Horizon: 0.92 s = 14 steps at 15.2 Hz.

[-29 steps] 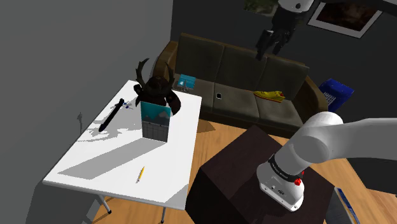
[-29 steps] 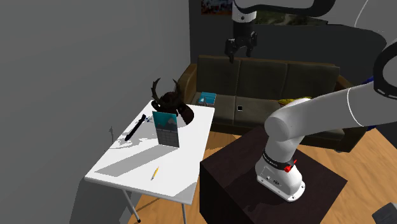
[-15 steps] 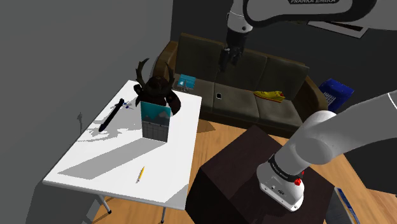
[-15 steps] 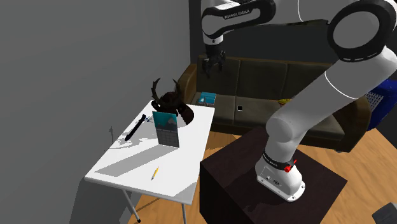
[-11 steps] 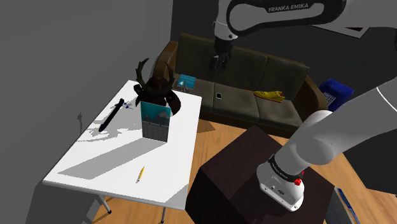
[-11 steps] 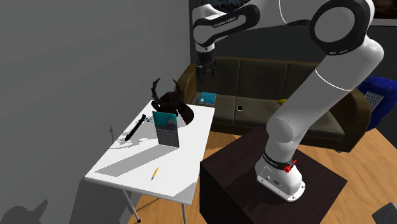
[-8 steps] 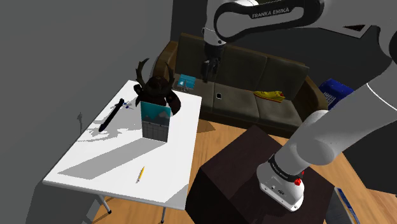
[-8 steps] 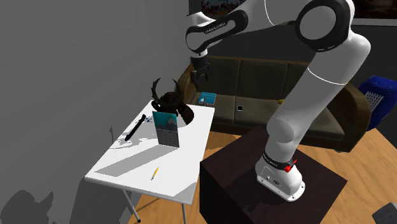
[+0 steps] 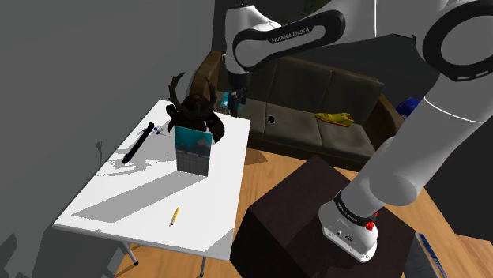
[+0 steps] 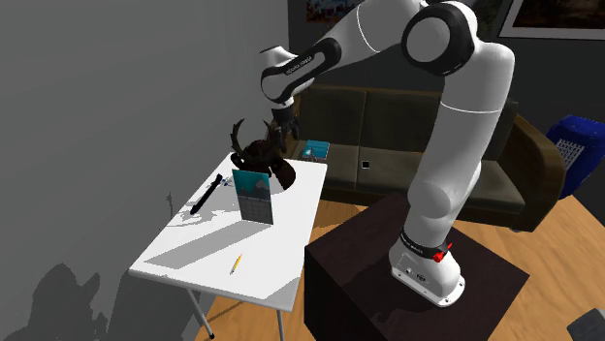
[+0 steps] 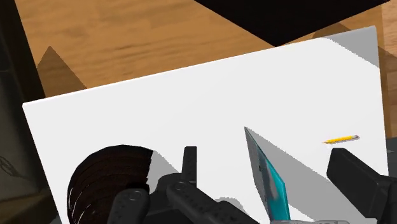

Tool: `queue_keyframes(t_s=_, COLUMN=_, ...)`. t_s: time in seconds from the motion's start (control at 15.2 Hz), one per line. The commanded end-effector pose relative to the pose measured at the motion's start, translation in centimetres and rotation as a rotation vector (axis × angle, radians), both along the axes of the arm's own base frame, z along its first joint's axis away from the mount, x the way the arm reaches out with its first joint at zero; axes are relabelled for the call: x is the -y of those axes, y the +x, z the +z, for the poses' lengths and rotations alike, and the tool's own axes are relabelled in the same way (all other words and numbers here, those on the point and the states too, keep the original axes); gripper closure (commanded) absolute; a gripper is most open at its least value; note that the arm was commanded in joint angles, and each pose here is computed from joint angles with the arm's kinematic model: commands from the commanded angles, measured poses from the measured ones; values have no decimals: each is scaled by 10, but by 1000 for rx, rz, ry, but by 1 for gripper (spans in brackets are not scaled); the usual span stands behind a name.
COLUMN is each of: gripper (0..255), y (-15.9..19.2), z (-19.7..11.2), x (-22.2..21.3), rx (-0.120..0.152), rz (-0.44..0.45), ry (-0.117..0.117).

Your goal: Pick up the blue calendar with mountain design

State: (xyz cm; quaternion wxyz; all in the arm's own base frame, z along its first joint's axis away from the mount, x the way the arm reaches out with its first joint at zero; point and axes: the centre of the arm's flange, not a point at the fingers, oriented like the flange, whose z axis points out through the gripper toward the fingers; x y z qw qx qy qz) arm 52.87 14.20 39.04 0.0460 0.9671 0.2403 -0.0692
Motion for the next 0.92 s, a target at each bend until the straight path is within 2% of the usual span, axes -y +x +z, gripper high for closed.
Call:
queue_keyframes(t_s=0.0, gripper=0, y=13, z=-21, x=-19, rx=-19, rz=47, ry=5)
queue_keyframes(t_s=0.53, gripper=0, y=46, z=-101, x=-85, rx=-94, rz=229, ry=22)
queue_keyframes(t_s=0.86, gripper=0, y=46, z=-127, x=-85, rx=-94, rz=229, ry=22)
